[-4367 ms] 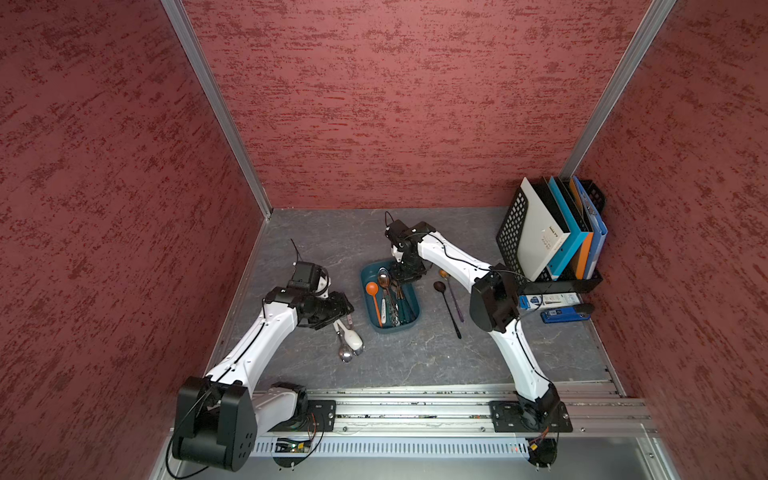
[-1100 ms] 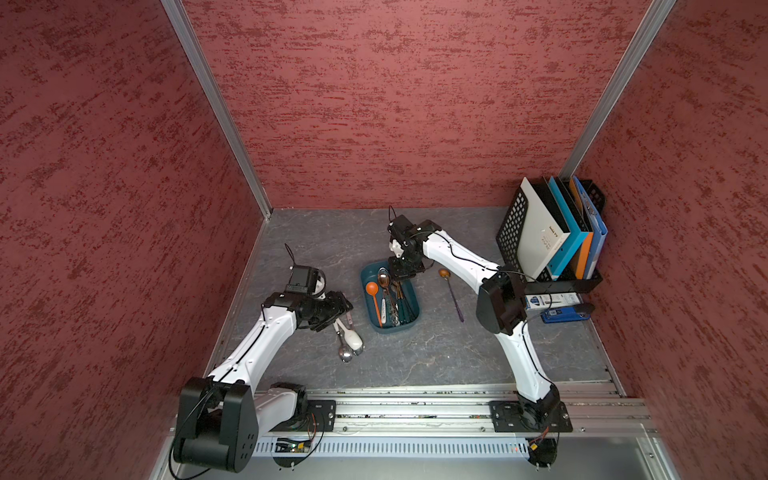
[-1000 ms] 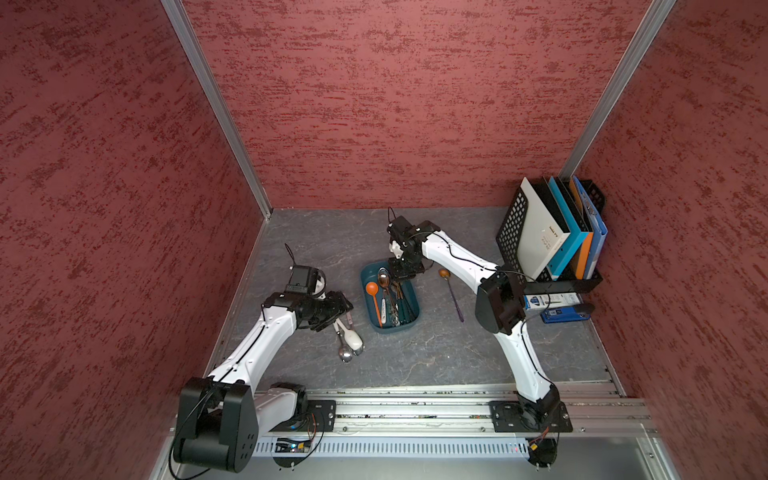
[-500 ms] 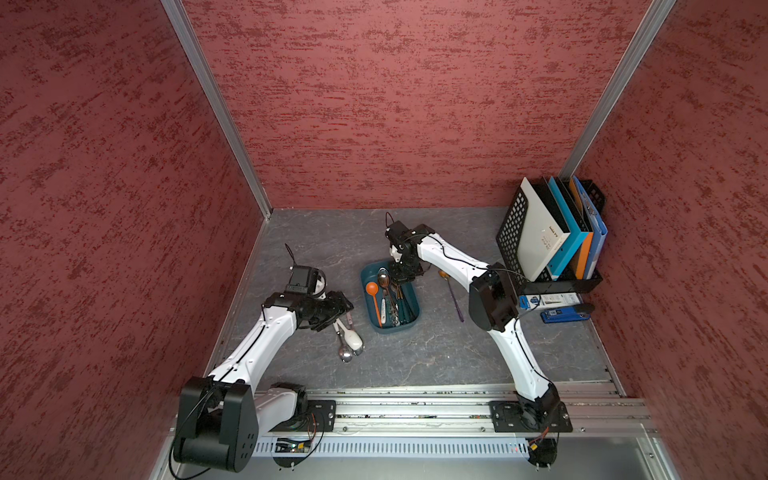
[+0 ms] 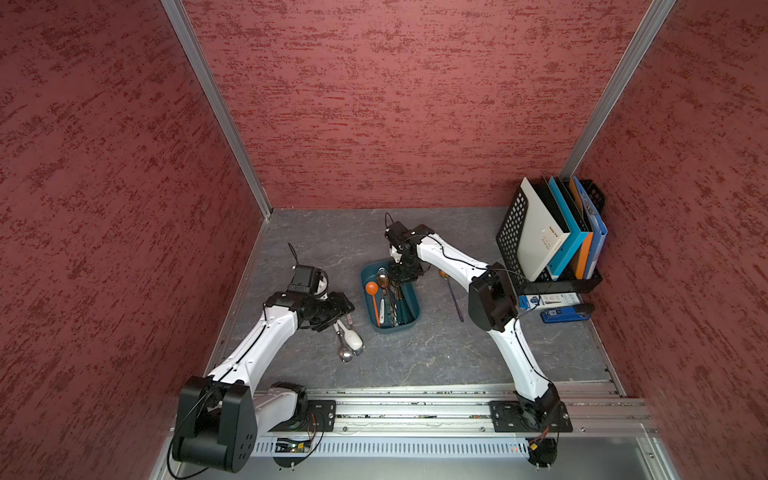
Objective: Put the spoon into the storage box
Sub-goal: Place the spoon in the storage box, then pick up the spoon from the center of the board.
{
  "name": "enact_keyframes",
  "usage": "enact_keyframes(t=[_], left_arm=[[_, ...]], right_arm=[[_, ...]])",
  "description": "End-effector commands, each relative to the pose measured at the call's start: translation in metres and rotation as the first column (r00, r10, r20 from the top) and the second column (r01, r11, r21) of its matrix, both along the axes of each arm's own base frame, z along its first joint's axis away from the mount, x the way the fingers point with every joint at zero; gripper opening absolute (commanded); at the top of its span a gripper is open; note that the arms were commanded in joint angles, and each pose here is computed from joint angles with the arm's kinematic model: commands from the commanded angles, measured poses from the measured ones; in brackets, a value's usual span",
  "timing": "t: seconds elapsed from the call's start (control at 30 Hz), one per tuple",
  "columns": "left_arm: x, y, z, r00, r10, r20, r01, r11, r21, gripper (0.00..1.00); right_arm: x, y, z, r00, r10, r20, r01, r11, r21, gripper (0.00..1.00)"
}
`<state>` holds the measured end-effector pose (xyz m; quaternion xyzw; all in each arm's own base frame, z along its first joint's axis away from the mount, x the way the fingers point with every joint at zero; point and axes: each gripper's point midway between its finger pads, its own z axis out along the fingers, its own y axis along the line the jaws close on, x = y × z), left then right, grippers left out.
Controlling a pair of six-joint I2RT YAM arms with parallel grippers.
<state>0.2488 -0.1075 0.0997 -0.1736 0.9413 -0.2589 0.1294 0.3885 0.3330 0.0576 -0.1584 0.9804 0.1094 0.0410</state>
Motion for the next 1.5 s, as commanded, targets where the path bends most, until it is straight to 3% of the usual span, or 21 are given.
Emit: enact_keyframes(t=[0.0, 0.23, 0.43, 0.87, 1.23, 1.47], left_arm=[[0.008, -0.006, 0.017, 0.997, -0.053, 0.062, 0.051, 0.998, 0.035, 0.72], [0.011, -0.017, 0.026, 0.985, -0.161, 0.067, 0.149, 0.976, 0.156, 0.72], [0.015, -0.028, 0.025, 0.975, -0.216, 0.059, 0.201, 0.959, 0.197, 0.72], [0.020, -0.046, 0.028, 0.971, -0.236, 0.049, 0.223, 0.956, 0.191, 0.72], [0.019, -0.045, 0.028, 0.976, -0.213, 0.037, 0.202, 0.960, 0.193, 0.72], [0.017, -0.042, 0.028, 0.979, -0.203, 0.023, 0.194, 0.959, 0.208, 0.72]], right_arm=[[0.002, -0.001, 0.026, 0.998, 0.025, 0.054, -0.025, 1.000, 0.007, 0.29], [0.000, -0.020, 0.065, 0.986, 0.068, 0.150, -0.067, 0.998, -0.016, 0.31], [0.003, -0.063, 0.078, 0.973, 0.072, 0.219, -0.058, 0.996, -0.071, 0.34], [0.020, -0.151, 0.022, 0.986, -0.042, 0.161, 0.066, 0.987, -0.144, 0.38], [0.025, -0.169, -0.019, 0.993, -0.046, 0.113, 0.070, 0.973, -0.222, 0.38], [0.021, -0.170, -0.038, 0.995, -0.057, 0.076, 0.072, 0.974, -0.214, 0.36]])
